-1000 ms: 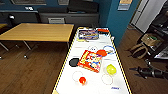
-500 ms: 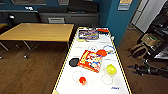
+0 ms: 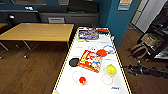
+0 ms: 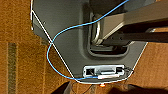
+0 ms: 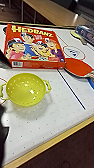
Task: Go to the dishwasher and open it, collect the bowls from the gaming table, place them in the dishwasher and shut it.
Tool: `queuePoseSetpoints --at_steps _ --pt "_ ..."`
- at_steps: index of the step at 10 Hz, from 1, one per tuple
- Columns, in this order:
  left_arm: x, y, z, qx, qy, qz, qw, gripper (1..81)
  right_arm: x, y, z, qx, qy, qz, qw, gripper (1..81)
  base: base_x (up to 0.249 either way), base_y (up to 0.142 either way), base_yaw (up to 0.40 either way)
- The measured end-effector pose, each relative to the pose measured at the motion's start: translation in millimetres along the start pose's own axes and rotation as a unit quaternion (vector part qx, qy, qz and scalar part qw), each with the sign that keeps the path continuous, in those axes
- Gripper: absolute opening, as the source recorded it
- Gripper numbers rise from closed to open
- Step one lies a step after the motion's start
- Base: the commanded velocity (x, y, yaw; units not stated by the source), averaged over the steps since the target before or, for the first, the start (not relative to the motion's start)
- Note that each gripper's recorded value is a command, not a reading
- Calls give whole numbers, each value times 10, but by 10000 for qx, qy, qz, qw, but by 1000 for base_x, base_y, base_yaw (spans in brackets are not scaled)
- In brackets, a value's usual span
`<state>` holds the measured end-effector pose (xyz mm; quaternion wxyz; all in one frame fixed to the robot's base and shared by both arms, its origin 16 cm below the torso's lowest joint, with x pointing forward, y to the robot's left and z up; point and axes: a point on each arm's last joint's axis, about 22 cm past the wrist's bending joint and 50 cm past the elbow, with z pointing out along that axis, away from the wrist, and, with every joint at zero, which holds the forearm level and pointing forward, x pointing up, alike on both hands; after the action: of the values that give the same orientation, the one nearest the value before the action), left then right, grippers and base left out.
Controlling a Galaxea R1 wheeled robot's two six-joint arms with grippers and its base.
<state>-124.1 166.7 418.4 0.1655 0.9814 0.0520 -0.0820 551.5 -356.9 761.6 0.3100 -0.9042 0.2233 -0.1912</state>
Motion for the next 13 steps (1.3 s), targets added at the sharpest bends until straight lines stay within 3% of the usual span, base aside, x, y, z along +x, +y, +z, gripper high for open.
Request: queuePoseSetpoints --at_steps 4,7,11,13 --pt "8 4 3 -2 -12 3 10000 811 50 116 292 -138 69 91 9998 811 0 0 0" --pt "134 13 17 -10 62 26 10000 811 131 101 535 -172 171 411 9989 811 0 0 0" --pt "123 9 16 -7 43 21 10000 811 198 63 836 -236 267 565 9978 811 0 0 0" --pt "49 2 20 0 -40 -21 10000 811 101 99 1031 -255 182 624 9976 811 0 0 0"
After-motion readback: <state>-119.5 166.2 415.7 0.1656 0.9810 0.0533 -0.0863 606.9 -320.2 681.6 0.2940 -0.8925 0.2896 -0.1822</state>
